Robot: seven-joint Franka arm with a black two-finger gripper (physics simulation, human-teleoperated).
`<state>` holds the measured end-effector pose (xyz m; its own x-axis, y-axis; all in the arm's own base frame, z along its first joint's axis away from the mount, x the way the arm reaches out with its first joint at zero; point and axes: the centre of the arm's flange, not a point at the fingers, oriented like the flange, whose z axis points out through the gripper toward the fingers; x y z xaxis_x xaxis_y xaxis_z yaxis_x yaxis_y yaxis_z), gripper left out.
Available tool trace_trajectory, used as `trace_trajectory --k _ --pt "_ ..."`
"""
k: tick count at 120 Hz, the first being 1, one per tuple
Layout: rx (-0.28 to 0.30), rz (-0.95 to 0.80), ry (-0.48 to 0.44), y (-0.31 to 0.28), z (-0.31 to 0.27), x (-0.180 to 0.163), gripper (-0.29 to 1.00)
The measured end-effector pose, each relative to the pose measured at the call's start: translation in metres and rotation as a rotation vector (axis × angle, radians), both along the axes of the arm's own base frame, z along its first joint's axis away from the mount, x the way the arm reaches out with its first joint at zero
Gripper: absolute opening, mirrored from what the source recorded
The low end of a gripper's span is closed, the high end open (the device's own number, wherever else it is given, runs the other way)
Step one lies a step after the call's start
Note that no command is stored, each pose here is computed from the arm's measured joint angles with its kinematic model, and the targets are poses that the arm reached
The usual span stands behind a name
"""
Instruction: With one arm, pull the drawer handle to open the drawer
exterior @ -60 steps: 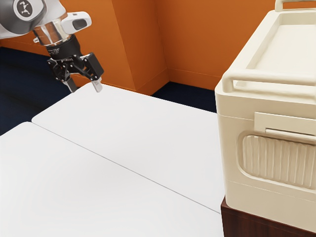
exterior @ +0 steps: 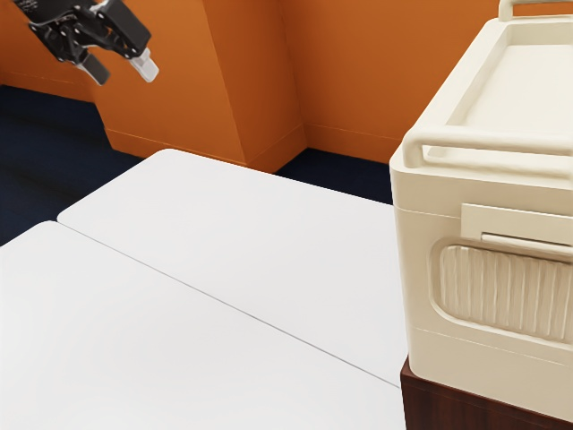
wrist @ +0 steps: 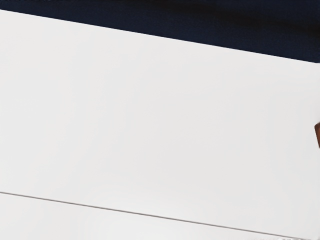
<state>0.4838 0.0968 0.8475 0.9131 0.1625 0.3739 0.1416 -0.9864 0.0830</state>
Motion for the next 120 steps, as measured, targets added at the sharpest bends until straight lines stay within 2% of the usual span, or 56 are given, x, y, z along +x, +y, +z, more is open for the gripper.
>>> trace_trajectory --k 13,22,29,37,43,49,60,74,86,102,120 --pt "-0.011 -0.027 0.036 -0.01 -0.017 0.015 0.7" --pt "-0.033 -0.014 0.119 -0.017 -0.037 0.013 0.7" --pt "-0.041 0.034 0.181 -0.021 -0.051 -0.026 0.7" --pt "-0.021 0.09 0.21 -0.041 -0.083 -0.079 0.7" --pt "-0.018 0.122 0.238 -0.053 -0.116 -0.106 0.7" --pt "-0.039 0.172 0.259 -0.045 -0.144 -0.123 0.7" --pt "-0.108 0.268 0.254 -0.016 -0.167 -0.13 0.7" --pt "-0.17 0.32 0.197 -0.013 -0.169 -0.115 0.7" --pt "-0.244 0.323 0.172 -0.028 -0.184 -0.081 0.7" --pt "-0.325 0.363 0.116 -0.046 -0.183 -0.057 0.7" --pt "-0.424 0.373 0.12 -0.065 -0.198 -0.028 0.7"
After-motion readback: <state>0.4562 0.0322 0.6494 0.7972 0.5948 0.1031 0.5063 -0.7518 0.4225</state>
